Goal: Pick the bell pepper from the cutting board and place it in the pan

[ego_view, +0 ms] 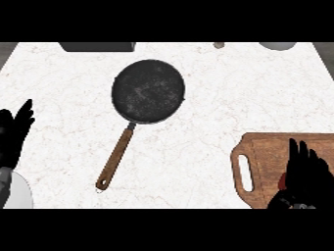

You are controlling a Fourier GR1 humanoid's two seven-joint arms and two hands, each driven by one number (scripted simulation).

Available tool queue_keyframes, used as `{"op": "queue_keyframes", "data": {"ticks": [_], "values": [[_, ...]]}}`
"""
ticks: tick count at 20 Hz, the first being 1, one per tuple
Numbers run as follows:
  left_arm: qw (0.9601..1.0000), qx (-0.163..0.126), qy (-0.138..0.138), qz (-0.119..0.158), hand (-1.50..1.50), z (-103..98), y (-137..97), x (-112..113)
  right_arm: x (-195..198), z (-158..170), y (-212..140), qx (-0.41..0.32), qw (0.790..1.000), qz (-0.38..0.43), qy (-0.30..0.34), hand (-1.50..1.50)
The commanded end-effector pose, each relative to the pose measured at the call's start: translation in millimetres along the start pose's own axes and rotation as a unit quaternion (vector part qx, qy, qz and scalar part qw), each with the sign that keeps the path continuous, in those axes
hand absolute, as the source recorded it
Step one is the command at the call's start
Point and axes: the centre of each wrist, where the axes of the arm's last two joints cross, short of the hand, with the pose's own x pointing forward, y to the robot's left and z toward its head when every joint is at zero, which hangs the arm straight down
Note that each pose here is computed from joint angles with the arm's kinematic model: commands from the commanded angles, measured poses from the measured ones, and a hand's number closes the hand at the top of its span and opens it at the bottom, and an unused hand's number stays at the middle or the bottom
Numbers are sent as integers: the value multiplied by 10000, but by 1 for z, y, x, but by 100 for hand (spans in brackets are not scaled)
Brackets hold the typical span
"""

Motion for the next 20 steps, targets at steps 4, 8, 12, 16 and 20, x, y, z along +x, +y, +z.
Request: {"op": "queue_keyframes", "data": {"ticks": [4,8,12,16,20], "values": [[10000,9,47,-44,0,-7,19,-12,0,2,-6,167,9984,111,533,-150],[10000,-49,-11,1,0,13,2,-3,15,-18,16,241,9973,82,689,-150],[10000,50,5,14,0,-10,10,-12,-5,-21,16,333,9968,117,715,-150],[10000,55,-26,-20,0,3,8,-4,0,-19,19,362,9964,384,657,150],[9999,-81,61,65,0,-1,-13,-14,-9,-44,24,-307,9950,793,516,150]]}}
